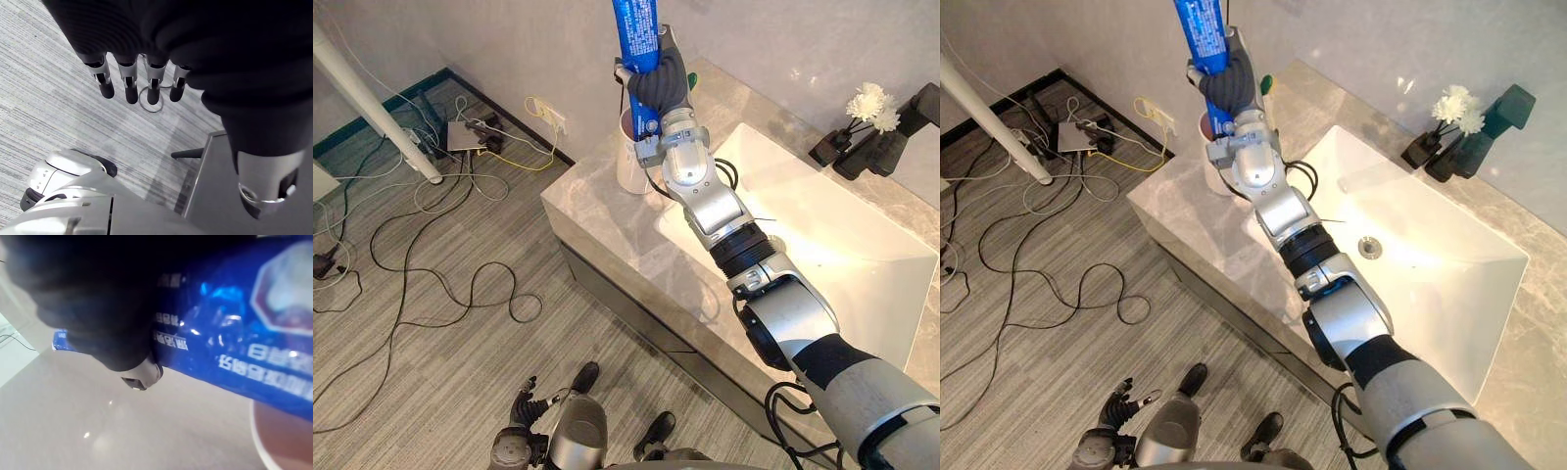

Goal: Organize washtable

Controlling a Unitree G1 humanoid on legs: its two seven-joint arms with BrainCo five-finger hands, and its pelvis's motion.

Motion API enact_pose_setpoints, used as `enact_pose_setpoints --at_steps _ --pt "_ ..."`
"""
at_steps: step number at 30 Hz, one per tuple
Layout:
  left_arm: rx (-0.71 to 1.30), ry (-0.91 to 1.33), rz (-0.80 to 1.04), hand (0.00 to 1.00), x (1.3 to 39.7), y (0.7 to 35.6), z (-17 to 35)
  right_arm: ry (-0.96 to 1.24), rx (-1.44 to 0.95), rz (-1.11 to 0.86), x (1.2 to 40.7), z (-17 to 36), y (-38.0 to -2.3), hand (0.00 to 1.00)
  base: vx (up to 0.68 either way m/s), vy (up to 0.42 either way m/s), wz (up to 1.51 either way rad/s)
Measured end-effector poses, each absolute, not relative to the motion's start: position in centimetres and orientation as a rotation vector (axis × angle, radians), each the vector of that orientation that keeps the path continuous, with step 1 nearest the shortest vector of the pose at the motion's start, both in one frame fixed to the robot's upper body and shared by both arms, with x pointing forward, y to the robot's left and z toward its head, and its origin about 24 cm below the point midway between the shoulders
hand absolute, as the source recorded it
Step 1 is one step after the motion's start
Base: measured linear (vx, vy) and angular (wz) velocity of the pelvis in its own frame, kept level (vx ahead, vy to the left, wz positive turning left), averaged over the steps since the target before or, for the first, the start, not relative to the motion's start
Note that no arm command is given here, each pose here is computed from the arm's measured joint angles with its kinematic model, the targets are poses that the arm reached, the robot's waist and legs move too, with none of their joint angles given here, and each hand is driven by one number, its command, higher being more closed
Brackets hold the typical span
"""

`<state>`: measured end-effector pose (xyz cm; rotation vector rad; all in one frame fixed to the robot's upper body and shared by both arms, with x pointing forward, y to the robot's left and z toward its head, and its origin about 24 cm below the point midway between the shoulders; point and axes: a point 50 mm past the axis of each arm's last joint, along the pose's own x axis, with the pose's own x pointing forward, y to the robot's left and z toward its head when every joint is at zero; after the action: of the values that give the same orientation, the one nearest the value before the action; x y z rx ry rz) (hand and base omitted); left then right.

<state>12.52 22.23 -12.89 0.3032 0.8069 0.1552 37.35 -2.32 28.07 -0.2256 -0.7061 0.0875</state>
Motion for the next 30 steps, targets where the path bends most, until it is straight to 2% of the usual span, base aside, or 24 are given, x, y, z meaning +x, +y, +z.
enact_pose_setpoints --at_steps 3,4,30 --pt "0.303 0.807 0.155 0.0 12.52 22.23 -12.89 -0.706 -0.226 0.087 37.36 28.06 -2.32 1.0 0.0 0.0 0.0" --pt "0.303 0.807 0.155 0.0 12.51 22.24 -12.89 -0.706 -0.226 0.087 37.36 28.06 -2.32 0.0 0.0 0.0 0.0" --pt "0.291 0.81 0.17 0.0 12.46 22.6 -12.84 -0.694 -0.222 0.094 37.27 27.55 -1.94 0.0 0.0 0.0 0.0"
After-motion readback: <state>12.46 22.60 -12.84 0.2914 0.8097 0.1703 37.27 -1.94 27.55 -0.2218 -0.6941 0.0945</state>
